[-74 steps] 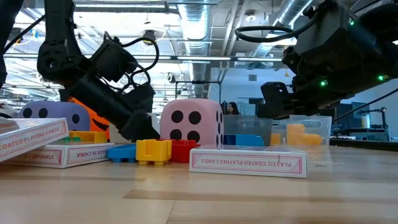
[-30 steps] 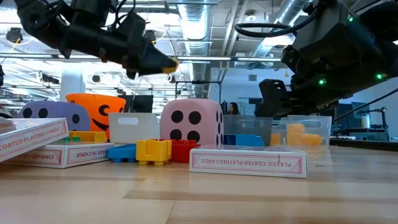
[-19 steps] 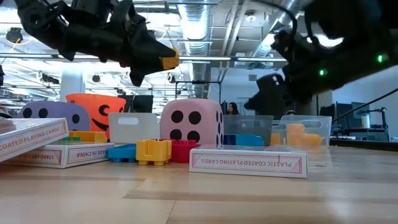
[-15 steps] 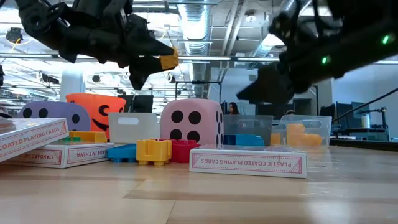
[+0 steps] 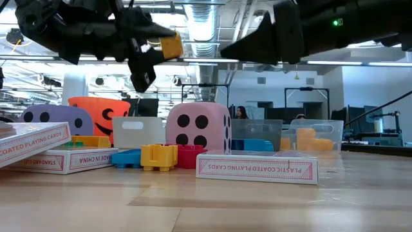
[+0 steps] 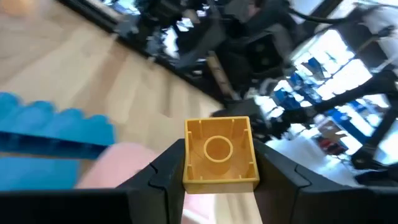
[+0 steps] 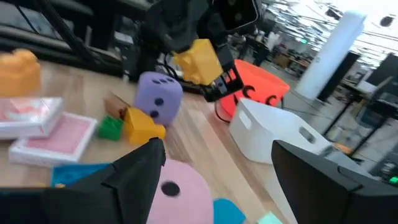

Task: Pick & Place Toys
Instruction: Put the small yellow game piece into the black bin

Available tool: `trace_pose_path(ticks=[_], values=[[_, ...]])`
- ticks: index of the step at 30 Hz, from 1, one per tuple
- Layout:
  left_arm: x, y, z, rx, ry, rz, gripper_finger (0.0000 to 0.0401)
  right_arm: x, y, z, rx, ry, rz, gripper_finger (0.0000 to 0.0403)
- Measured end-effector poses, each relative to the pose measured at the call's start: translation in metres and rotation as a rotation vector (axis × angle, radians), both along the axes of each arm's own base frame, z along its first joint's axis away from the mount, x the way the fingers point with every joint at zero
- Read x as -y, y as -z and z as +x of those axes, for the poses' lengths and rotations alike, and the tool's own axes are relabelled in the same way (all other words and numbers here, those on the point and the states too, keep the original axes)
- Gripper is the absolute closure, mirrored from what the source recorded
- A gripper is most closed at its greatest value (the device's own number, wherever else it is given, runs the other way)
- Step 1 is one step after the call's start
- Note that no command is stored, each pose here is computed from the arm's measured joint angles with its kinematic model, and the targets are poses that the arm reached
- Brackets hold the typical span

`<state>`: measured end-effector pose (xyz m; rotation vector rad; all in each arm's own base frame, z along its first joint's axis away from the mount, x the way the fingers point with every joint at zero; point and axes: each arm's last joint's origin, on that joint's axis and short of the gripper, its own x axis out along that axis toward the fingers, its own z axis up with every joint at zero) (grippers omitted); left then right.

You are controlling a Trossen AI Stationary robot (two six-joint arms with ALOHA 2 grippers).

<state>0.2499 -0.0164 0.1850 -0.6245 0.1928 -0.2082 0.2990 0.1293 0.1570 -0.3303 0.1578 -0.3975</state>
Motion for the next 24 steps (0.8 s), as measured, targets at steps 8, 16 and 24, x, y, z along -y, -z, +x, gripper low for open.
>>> trace_pose_path(ticks=[8, 16, 24], values=[[0.019, 0.001, 0.0, 0.001, -0.023, -0.027, 0.0267, -0.007, -0.014, 0.011, 0.021, -0.097, -0.032, 0.0107], [0.027, -0.003, 0.001, 0.013, -0.041, -0.06, 0.0267, -0.015, -0.02, 0.015, -0.004, -0.134, -0.078, 0.0107], [0.043, -0.009, 0.025, -0.002, 0.011, -0.051, 0.0267, -0.015, -0.019, 0.016, -0.012, -0.157, -0.08, 0.0107]])
